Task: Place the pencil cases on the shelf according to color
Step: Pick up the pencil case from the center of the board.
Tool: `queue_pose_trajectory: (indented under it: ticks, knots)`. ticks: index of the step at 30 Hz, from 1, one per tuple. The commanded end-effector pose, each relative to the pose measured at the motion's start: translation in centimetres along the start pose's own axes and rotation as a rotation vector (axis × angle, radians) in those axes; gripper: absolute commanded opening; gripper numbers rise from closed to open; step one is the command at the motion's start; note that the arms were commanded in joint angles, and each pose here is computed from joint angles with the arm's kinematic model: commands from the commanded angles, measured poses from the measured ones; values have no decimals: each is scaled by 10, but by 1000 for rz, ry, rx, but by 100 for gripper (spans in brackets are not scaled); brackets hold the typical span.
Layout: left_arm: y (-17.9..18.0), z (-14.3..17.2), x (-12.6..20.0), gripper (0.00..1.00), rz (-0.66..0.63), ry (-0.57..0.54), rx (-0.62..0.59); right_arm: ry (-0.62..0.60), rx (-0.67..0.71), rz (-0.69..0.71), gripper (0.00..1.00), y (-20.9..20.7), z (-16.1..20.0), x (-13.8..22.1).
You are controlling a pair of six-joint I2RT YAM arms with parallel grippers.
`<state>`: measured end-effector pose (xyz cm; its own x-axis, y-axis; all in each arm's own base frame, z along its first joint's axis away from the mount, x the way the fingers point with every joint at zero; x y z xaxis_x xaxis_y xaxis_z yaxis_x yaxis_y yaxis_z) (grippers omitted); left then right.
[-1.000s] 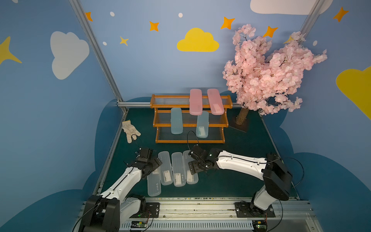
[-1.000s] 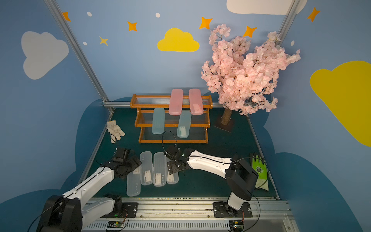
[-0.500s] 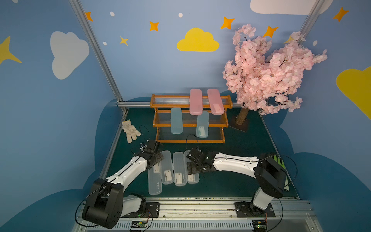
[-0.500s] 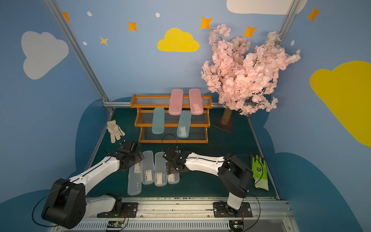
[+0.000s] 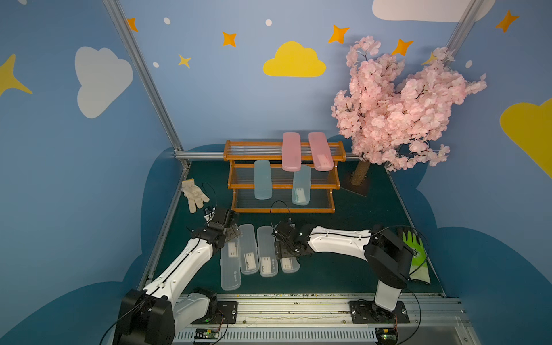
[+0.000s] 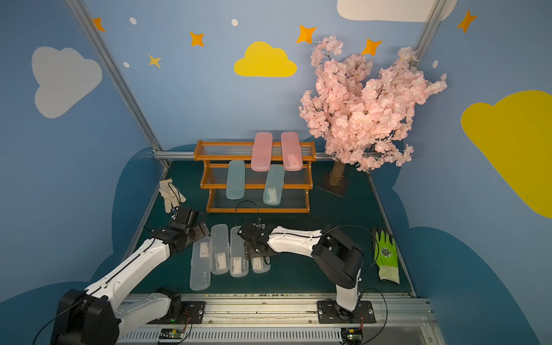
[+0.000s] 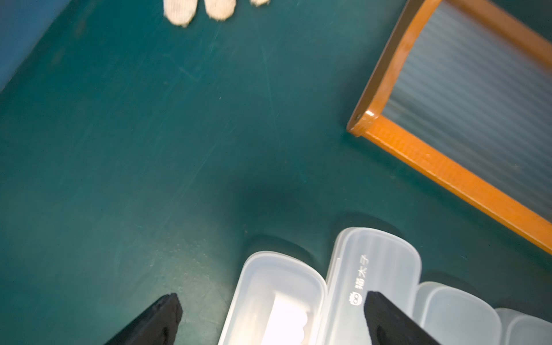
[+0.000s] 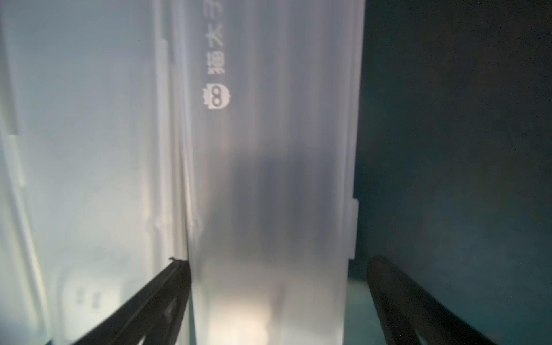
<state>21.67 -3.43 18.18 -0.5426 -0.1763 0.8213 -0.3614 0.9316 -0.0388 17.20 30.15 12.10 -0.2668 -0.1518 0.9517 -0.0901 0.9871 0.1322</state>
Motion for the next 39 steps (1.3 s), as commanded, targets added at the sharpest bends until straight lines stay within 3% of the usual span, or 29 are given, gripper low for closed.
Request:
queue_pose_trajectory:
  ticks: [1, 10, 15, 25, 34, 39]
  knots:
    - [-5, -13, 15, 100, 58, -38, -31, 14, 27, 99, 97, -31, 14, 3]
    - [-11, -22, 25, 100, 106, -52, -48, -28, 166, -16, 98, -57, 28, 26]
    - [-10, -17, 24, 100, 120, -63, -43, 23, 255, -91, 98, -64, 35, 19]
    - [-5, -14, 28, 100, 119, -81, -50, 10, 286, -15, 97, -67, 45, -7]
    - [-10, -19, 36, 100, 148, -98, -54, -82, 267, 118, 81, -69, 64, -18]
    - [-26, -29, 49, 100, 180, -155, -97, -150, 238, 109, 61, -73, 65, -2]
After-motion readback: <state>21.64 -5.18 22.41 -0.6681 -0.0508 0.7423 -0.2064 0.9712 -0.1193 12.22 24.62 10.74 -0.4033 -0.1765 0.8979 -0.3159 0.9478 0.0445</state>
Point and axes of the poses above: each gripper's point midway between its finger pads, its own x axis back along the fingers, its own y axis along the line the jaws close on, z = x × y, the point moved 10 cm from there along x, back along the fingers, and after that the axes turned 9 degrees about -x, right-handed, at the moved point
